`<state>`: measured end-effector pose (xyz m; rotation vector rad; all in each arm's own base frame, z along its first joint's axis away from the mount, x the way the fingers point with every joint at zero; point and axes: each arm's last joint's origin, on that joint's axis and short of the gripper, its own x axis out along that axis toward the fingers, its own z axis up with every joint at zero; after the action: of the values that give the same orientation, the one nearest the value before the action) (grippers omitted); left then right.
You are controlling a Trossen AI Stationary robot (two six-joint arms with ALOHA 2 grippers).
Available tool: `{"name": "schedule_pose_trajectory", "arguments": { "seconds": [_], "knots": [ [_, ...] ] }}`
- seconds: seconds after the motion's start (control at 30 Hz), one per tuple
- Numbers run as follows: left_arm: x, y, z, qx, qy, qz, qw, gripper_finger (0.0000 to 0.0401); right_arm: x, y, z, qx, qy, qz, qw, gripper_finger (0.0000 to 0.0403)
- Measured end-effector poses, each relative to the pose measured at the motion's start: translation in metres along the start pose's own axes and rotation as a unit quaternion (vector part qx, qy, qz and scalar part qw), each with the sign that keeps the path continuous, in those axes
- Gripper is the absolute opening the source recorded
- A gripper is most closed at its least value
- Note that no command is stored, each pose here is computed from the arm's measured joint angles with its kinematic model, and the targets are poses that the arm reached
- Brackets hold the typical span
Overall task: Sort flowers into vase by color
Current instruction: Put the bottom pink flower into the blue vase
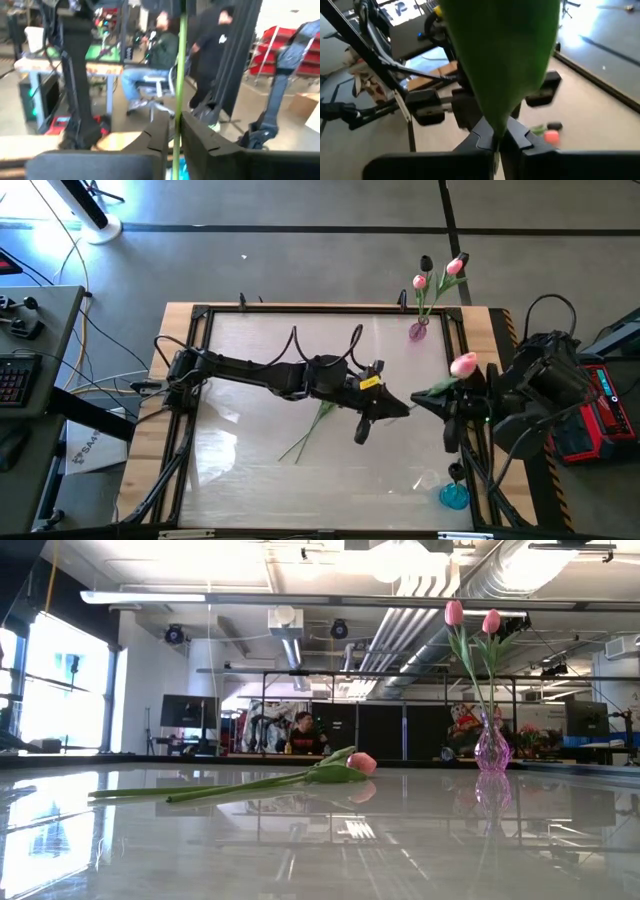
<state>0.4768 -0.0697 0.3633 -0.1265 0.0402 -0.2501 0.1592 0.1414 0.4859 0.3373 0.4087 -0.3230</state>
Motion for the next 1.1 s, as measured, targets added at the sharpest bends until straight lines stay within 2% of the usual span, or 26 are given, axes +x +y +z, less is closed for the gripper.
{"name": "schedule_pose_trajectory", "arguments": {
  "seconds": [0.17,0.37,0.57,0.83,1.1],
  "knots": [
    [0.000,0.003,-0.007,-0.004,0.032,0.040,0.999,0.0085,-0.011,-0.015,-0.008,0.014,0.033,-0.020,0.999,0.0001],
    [-0.002,0.006,-0.016,-0.028,0.077,0.075,0.994,0.0115,-0.027,-0.022,-0.008,0.026,0.091,0.039,0.995,0.0000],
    [-0.003,0.007,-0.021,-0.032,0.100,0.086,0.991,0.0118,-0.041,-0.028,-0.012,0.019,0.149,0.087,0.985,0.0000],
    [-0.003,0.007,-0.023,-0.032,0.109,0.086,0.990,0.0118,-0.055,-0.025,-0.021,-0.019,0.245,0.160,0.956,0.0000],
    [-0.003,0.007,-0.023,-0.031,0.107,0.097,0.989,0.0118,-0.067,-0.017,-0.032,-0.050,0.244,0.182,0.951,0.0000]
  ]
}}
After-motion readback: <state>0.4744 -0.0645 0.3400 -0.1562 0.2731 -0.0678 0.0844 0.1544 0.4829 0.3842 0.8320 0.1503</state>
